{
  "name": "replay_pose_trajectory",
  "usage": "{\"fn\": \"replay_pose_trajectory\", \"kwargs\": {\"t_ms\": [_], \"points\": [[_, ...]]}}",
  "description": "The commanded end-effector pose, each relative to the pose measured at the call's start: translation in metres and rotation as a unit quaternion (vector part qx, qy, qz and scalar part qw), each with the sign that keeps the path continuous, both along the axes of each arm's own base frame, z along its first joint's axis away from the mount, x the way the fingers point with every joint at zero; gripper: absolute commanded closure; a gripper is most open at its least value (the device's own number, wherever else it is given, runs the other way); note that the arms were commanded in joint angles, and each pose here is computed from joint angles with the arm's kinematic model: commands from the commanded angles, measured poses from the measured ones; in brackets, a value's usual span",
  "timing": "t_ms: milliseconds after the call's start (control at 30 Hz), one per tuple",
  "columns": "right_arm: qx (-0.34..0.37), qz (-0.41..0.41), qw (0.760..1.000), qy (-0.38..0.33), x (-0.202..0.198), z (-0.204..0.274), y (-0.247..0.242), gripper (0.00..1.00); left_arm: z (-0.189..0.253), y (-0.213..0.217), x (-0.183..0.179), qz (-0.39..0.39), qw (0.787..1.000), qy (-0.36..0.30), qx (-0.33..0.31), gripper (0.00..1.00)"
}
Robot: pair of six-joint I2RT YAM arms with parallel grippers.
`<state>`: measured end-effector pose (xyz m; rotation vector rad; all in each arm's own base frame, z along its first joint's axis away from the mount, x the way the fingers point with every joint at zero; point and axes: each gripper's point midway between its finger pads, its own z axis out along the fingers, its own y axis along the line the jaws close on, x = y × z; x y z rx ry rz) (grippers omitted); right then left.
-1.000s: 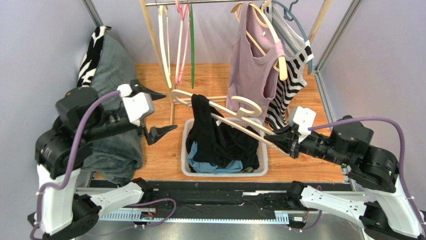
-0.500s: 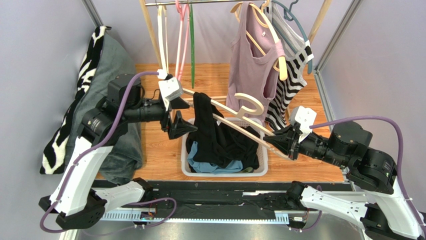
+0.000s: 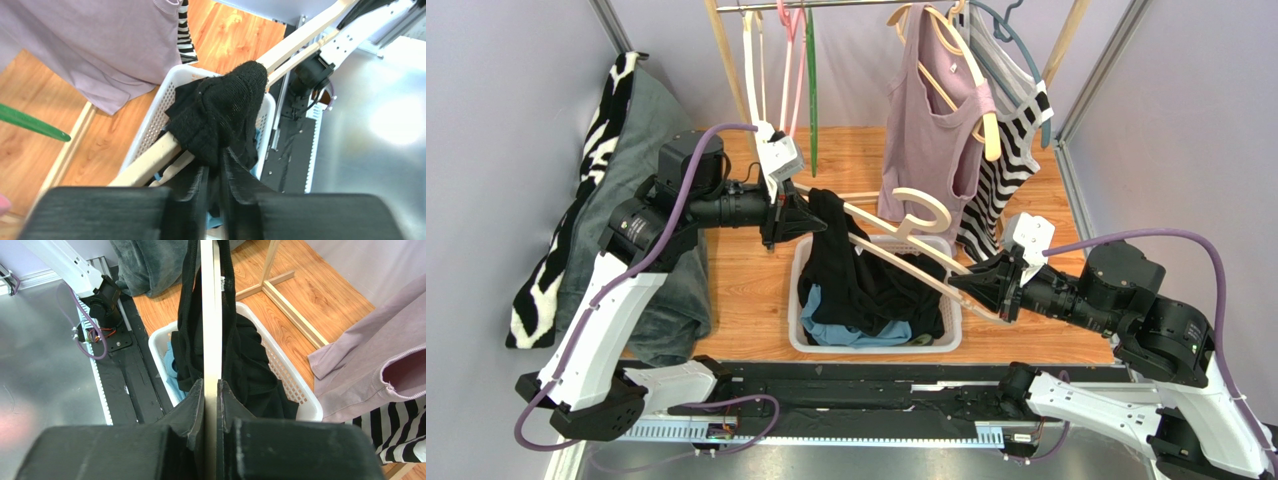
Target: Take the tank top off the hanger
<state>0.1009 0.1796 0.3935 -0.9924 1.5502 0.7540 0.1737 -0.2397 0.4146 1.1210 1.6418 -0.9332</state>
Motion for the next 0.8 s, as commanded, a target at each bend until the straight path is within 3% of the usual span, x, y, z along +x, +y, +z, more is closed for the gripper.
{"fn": "replay_pose_trajectory", "kwargs": {"t_ms": [0,133,333,467,667,767], "points": [[0.037,0.002,0.999,-0.022,0.002,0.022,0.004,1.0,0.018,-0.004,-0.001,-0.011,1.0,-0.013,-0.024,0.93],[0.028,-0.003,0.999,-0.019,0.001,0.018,0.0,1.0,0.016,-0.001,-0.004,-0.009,1.0,-0.017,-0.022,1.0],[-0.009,-0.016,1.0,0.013,-0.008,-0.001,-0.019,1.0,0.047,0.013,-0.022,-0.004,0.997,-0.059,-0.047,1.0],[-0.025,-0.021,0.999,0.042,-0.025,-0.013,-0.041,1.0,0.075,0.035,-0.018,0.053,0.992,-0.097,-0.061,1.0],[0.011,-0.021,0.996,0.088,-0.068,-0.003,-0.085,1.0,0.084,0.041,-0.014,0.07,0.989,-0.108,-0.067,1.0],[0.043,-0.06,0.994,0.076,-0.076,0.01,-0.117,1.0,0.077,0.032,-0.011,0.053,0.993,-0.086,-0.066,1.0]]}}
